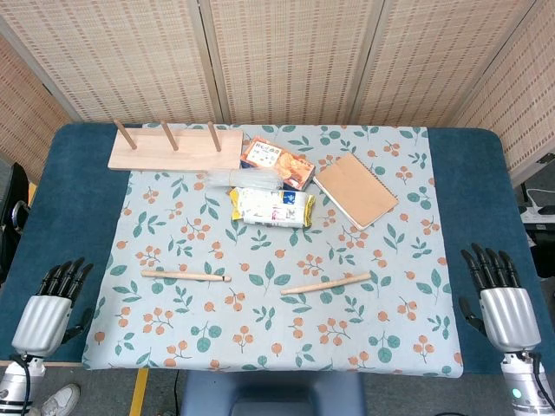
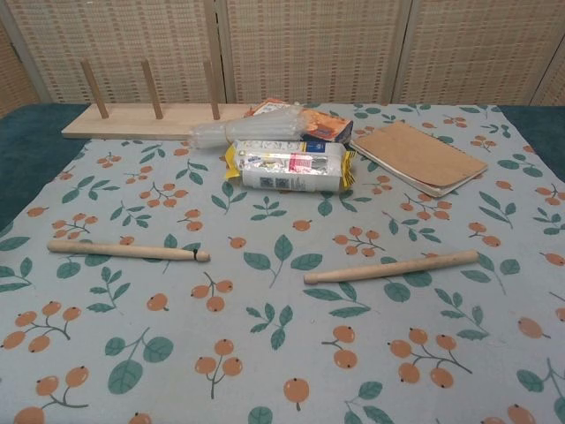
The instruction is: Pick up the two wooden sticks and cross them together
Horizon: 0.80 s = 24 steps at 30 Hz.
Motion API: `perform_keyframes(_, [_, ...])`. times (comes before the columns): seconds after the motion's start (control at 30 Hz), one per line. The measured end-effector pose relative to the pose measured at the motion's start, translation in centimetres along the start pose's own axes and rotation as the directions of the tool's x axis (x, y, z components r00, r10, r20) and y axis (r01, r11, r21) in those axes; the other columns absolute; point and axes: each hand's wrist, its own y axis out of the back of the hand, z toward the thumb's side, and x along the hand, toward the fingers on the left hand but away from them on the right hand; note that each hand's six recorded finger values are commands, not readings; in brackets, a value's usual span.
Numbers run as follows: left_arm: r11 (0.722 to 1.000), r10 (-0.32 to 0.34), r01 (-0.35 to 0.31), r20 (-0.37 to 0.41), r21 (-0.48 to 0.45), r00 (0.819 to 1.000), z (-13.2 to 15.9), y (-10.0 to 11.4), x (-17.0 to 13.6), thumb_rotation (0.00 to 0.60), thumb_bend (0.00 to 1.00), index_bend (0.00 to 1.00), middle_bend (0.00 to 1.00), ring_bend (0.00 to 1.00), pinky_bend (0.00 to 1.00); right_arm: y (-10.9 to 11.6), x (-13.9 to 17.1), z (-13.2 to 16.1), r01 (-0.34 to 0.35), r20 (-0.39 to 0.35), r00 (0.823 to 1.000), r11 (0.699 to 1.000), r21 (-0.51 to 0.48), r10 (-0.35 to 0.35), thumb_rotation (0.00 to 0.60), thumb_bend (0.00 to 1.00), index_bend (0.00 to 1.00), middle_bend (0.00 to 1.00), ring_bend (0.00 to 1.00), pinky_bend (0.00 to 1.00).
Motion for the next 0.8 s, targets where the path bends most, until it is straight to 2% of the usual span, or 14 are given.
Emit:
perform_keyframes(0.13, [1.0, -0.002, 0.002, 0.012, 0.005, 1.0, 0.4, -0.1, 0.1, 0.6, 0.41, 0.0, 0.0, 0.0, 0.09, 0.1, -0.1, 0.0, 0.001, -0.003, 1.0, 1.0, -0.008, -0.001, 0.6, 0.34, 0.0, 0.0, 0.0, 0.0])
perform_keyframes(0.2, [1.0, 0.0, -0.001, 0.034, 0.016, 0.999, 1.6, -0.1, 0.4, 0.6, 0.41, 0.0, 0.0, 0.0, 0.09, 0.8, -0.4, -0.4, 0.002, -0.005, 1.0, 1.0, -0.017, -0.002, 0.6, 0.34, 0.0, 0.0, 0.0, 0.0])
perform_keyframes(0.33, [0.999, -0.007, 0.004, 0.092, 0.035, 0.996, 5.8, 0.0, 1.8, 0.6, 0.42, 0.0, 0.01, 0.0, 0.09, 2.3, -1.0, -1.5, -0.023, -0.02, 1.0, 1.0, -0.022, 0.022, 0.6, 0.34, 0.0, 0.0, 0.0, 0.0])
perform_keyframes(0.4, [0.998, -0.017, 0.009, 0.145, 0.057, 0.989, 8.5, -0.4, 3.0, 0.6, 0.42, 0.02, 0.04, 0.02, 0.1, 2.3, -1.1, -1.3, -0.036, -0.03, 0.999, 0.999, -0.03, 0.035, 0.6, 0.33, 0.0, 0.0, 0.0, 0.0])
perform_keyframes(0.47, [0.998, -0.022, 0.009, 0.2, 0.069, 0.98, 11.1, -1.1, 4.2, 0.6, 0.42, 0.06, 0.09, 0.04, 0.11, 2.3, -1.1, -1.3, -0.041, -0.032, 0.999, 0.999, -0.033, 0.04, 0.6, 0.34, 0.0, 0.0, 0.0, 0.0])
perform_keyframes(0.57, [0.997, -0.035, 0.019, 0.246, 0.069, 0.969, 13.4, -2.6, 5.9, 0.6, 0.42, 0.09, 0.12, 0.05, 0.11, 2.2, -1.2, -1.3, -0.044, -0.028, 0.999, 0.998, -0.037, 0.043, 0.6, 0.34, 0.0, 0.0, 0.0, 0.0])
perform_keyframes(0.8, [0.99, -0.112, 0.087, 0.252, 0.107, 0.961, 14.9, -6.8, 9.7, 0.6, 0.42, 0.13, 0.16, 0.06, 0.11, 2.2, -1.4, -1.5, -0.041, -0.021, 0.999, 0.998, -0.041, 0.041, 0.6, 0.34, 0.0, 0.0, 0.0, 0.0])
